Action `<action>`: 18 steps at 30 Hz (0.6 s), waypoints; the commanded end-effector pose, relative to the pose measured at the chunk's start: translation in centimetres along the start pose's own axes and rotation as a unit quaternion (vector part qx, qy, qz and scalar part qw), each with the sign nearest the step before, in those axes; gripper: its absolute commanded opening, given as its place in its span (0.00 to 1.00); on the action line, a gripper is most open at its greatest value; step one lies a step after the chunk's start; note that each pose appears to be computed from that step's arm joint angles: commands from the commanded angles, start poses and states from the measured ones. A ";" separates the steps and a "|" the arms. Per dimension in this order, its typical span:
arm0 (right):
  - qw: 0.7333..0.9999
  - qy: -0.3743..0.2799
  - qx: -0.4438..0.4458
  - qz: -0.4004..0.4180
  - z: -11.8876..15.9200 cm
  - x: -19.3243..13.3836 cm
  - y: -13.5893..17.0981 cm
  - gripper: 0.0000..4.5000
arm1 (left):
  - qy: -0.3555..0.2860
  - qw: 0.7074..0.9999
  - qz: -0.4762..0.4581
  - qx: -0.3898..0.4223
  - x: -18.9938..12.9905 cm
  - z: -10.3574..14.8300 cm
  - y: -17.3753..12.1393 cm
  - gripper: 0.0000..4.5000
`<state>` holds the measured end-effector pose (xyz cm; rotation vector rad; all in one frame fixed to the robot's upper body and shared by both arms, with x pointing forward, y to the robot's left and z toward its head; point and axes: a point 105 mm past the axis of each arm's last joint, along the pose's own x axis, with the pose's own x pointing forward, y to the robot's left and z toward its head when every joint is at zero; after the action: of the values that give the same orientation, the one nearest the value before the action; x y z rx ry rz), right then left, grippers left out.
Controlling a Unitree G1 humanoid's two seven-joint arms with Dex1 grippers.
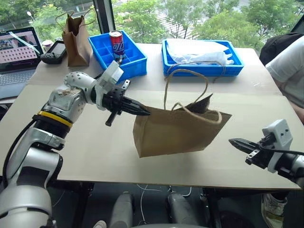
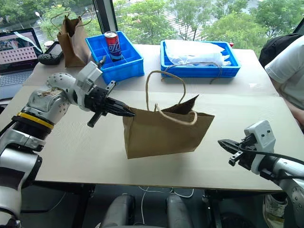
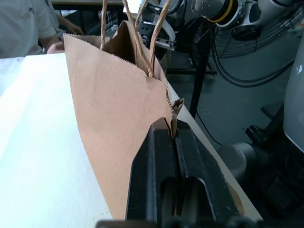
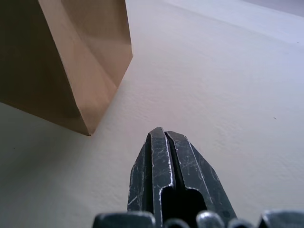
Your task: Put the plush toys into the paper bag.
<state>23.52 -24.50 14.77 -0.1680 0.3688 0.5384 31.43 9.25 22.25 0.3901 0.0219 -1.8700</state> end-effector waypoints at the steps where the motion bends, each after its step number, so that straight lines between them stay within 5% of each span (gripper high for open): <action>1: 0.999 -0.023 -0.027 -0.022 1.3 -1.1 -0.4 0.00 | 0.038 0.998 -0.008 0.043 0.1 -0.7 0.6 0.00; 9: 0.999 -0.016 -0.026 -0.022 1.3 -1.3 -0.5 0.00 | 0.107 0.992 0.027 0.067 -1.1 -3.1 2.2 0.00; 18: 1.000 -0.005 -0.026 -0.010 0.9 -0.7 -0.7 0.00 | 0.126 0.986 0.022 0.108 -1.2 -2.5 2.6 0.00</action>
<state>23.43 -25.24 15.11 -0.1858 0.3780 0.5197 35.10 9.92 20.65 0.6996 -0.0311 -1.7522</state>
